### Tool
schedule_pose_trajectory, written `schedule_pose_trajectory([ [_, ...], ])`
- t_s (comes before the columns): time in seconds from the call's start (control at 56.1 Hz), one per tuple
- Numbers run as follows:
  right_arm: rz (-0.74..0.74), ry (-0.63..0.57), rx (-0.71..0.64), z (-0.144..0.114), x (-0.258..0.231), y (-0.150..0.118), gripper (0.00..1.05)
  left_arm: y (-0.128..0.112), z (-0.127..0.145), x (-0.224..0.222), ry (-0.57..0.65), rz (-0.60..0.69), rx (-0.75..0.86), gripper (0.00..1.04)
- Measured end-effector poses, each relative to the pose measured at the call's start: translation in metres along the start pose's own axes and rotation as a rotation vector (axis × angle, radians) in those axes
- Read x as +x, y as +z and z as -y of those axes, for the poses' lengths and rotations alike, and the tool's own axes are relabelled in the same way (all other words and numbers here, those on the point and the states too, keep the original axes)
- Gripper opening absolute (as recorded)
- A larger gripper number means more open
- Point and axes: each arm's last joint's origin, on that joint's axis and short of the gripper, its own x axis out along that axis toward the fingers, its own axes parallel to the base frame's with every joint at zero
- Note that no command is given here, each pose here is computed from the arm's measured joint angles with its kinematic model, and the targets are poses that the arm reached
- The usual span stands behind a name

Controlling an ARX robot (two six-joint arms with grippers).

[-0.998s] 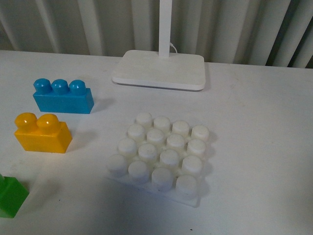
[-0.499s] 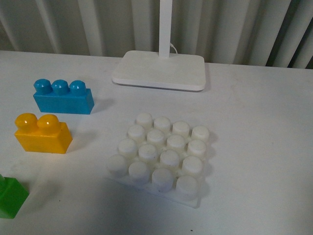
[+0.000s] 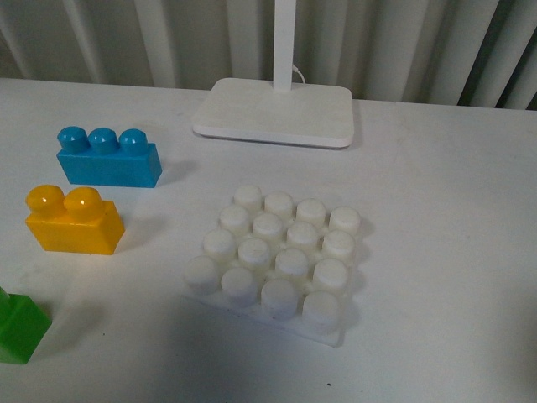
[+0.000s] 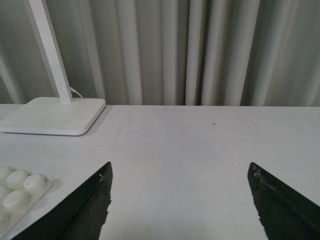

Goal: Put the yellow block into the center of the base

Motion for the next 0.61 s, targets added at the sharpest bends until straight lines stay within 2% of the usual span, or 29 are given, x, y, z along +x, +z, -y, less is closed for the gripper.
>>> schedule_pose_trajectory([
  [0.053, 0.000, 0.001, 0.000, 0.000, 0.000, 0.000, 0.95, 0.009, 0.000, 0.005, -0.038, -0.021, 0.019, 0.98],
  [0.089, 0.000, 0.000, 0.001, 0.000, 0.000, 0.000, 0.98, 0.017, -0.001, 0.008, -0.062, -0.025, 0.037, 0.98],
  [0.267, 0.000, 0.000, 0.000, 0.000, 0.000, 0.000, 0.96, 0.068, -0.005, 0.042, -0.253, -0.118, 0.276, 0.98],
  [0.41, 0.000, 0.000, 0.000, 0.000, 0.000, 0.000, 0.96, 0.084, 0.000, 0.074, -0.514, -0.274, 0.525, 0.98],
  [0.606, 0.000, 0.000, 0.000, 0.000, 0.000, 0.000, 0.96, 0.100, 0.005, 0.118, -0.697, -0.471, 0.905, 0.98],
])
